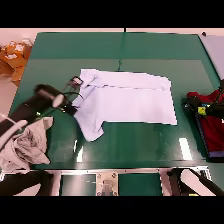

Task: Fold the shirts.

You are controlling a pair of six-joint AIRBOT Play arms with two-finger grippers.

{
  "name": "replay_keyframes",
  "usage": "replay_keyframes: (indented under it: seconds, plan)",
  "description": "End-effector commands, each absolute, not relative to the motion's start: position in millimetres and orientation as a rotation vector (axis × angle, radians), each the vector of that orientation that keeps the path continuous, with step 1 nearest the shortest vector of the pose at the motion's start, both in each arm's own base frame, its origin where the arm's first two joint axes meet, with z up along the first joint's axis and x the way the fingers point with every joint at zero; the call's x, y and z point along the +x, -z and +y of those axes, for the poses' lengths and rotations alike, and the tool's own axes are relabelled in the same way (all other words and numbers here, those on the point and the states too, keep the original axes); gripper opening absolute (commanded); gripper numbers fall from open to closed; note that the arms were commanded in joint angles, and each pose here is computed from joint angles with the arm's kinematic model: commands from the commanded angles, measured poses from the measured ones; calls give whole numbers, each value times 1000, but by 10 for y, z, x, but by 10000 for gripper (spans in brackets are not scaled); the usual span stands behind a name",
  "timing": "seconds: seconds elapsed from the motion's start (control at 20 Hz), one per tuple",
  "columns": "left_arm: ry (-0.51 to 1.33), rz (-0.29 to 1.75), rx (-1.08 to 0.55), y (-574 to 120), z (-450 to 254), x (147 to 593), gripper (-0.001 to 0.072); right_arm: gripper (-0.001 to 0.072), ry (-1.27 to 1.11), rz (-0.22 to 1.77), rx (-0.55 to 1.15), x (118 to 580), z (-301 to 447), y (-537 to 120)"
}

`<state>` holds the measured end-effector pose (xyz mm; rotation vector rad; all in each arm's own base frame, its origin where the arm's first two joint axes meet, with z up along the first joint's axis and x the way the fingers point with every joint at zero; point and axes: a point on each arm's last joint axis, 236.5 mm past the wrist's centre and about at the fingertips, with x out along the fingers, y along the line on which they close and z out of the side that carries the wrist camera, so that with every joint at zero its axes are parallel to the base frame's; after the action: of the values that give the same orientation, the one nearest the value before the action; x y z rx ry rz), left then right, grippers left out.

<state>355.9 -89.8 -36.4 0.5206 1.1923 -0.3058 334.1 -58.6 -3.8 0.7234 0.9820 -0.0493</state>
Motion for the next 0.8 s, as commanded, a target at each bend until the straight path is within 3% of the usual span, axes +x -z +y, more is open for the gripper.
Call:
replay_keyframes:
  seconds: [0.0,0.15,0.5,0.55,0.6,0.65,0.75]
  plan:
    - [471,1248,138,268,-805,3404,22,10,49,986,728,3336,-581,47]
    - [599,1310,-57,552,-838,3176,23,10,49,988,729,3337,-581,53]
    - [653,1287,-183,736,-940,3223,25,10,19,1034,752,3245,-489,70]
    - [641,1289,-161,757,-897,3232,72,10,25,1045,779,3212,-493,67]
    - [617,1293,-169,768,-846,3248,324,10,43,1044,805,3196,-536,58]
    - [573,1292,-205,763,-761,3290,498,11,68,1034,825,3184,-614,51]
    - [508,1290,-259,690,-539,3361,496,11,98,1027,856,3132,-736,41]
